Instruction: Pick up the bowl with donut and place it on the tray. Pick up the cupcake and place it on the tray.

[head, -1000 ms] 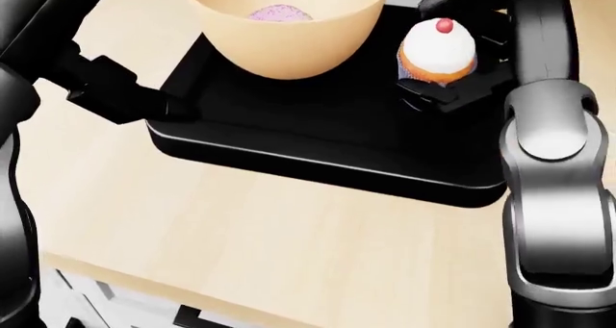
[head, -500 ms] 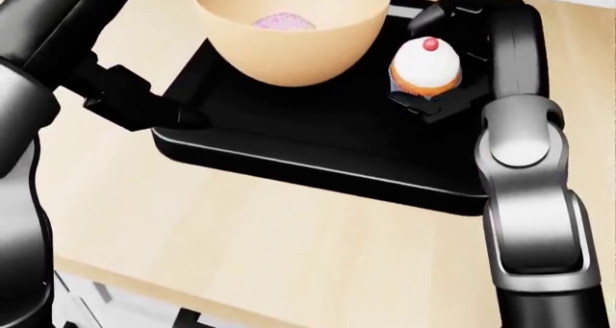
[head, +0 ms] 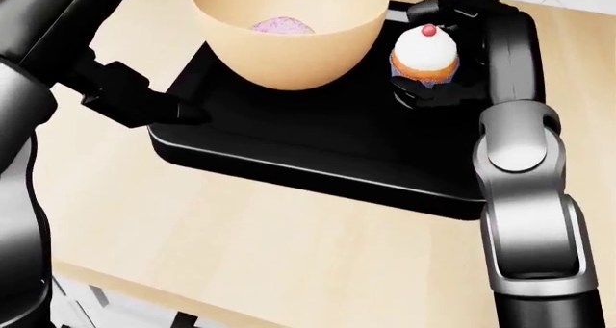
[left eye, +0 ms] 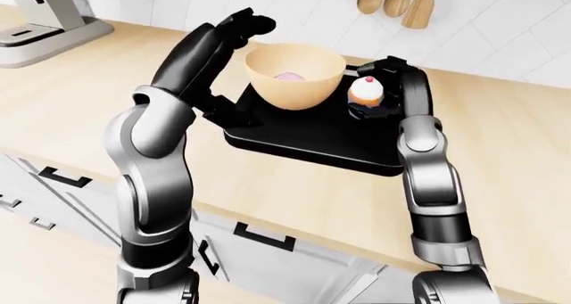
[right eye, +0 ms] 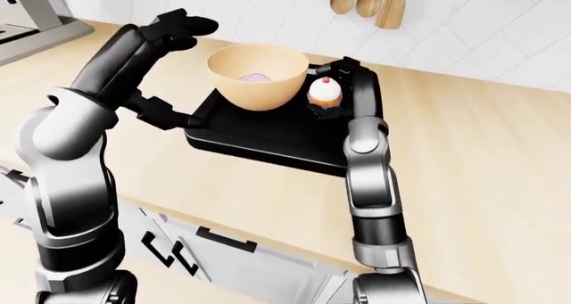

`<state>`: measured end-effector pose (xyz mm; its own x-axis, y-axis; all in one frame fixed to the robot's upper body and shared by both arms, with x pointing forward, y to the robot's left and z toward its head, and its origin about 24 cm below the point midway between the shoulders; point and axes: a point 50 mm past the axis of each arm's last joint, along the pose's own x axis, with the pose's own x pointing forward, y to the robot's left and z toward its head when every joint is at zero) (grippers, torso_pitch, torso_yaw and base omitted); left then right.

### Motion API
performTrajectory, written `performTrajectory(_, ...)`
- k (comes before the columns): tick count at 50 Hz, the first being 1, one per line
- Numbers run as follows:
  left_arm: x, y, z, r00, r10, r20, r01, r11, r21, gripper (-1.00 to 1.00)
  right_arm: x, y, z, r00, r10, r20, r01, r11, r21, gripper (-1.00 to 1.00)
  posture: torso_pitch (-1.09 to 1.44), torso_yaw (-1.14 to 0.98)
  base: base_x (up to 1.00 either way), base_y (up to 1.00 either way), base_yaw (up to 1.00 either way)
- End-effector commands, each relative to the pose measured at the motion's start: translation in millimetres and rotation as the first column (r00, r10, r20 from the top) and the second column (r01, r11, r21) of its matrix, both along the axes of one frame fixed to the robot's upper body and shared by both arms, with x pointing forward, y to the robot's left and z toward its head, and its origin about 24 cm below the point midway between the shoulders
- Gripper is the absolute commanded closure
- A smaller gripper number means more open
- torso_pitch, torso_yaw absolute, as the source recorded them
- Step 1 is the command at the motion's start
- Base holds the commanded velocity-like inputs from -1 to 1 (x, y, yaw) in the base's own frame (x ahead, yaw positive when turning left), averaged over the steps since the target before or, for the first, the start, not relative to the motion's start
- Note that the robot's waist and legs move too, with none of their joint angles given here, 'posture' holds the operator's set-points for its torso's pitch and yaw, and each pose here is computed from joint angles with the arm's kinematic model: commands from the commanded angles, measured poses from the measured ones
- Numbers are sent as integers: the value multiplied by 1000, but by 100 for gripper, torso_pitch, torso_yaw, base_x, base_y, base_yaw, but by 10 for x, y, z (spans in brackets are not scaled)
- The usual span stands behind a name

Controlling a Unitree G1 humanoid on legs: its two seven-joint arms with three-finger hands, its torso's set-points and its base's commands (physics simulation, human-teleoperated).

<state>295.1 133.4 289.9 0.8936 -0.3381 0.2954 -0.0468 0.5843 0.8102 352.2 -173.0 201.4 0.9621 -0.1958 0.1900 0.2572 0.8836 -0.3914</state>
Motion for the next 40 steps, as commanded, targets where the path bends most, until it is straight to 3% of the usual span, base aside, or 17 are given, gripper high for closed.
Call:
performTrajectory(1,-71,-7,140,997,-2,78,2,1000,0,-49,-33,8,106,998,1,63,-1,1000,-3,9,0,0,0,0,0)
performTrajectory(6,-81,-8,143,997,-2,78,2,1000,1,-47,-52,1,96,998,2,61,-2,1000,-3,3,0,0,0,0,0)
performTrajectory(13,-78,-13,145,997,-4,77,4,1000,2,-46,-49,4,89,998,6,58,-6,1000,-3,-38,0,0,0,0,0)
performTrajectory(17,-74,-20,147,997,-5,78,5,1000,2,-45,-51,-5,87,998,5,58,-5,1000,-4,-48,0,0,0,0,0)
performTrajectory(25,-81,-20,148,997,-5,78,5,1000,1,-45,-104,-36,153,997,3,71,-3,1000,-3,-40,0,0,0,0,0)
performTrajectory(35,-70,-6,131,997,-3,76,4,1000,-10,-44,-493,-138,646,989,2,150,-2,1000,-4,-36,0,0,0,0,0)
performTrajectory(40,-76,-9,132,997,-4,77,6,1000,-19,-46,-663,-163,821,982,5,186,-6,1000,4,-49,0,0,0,0,0)
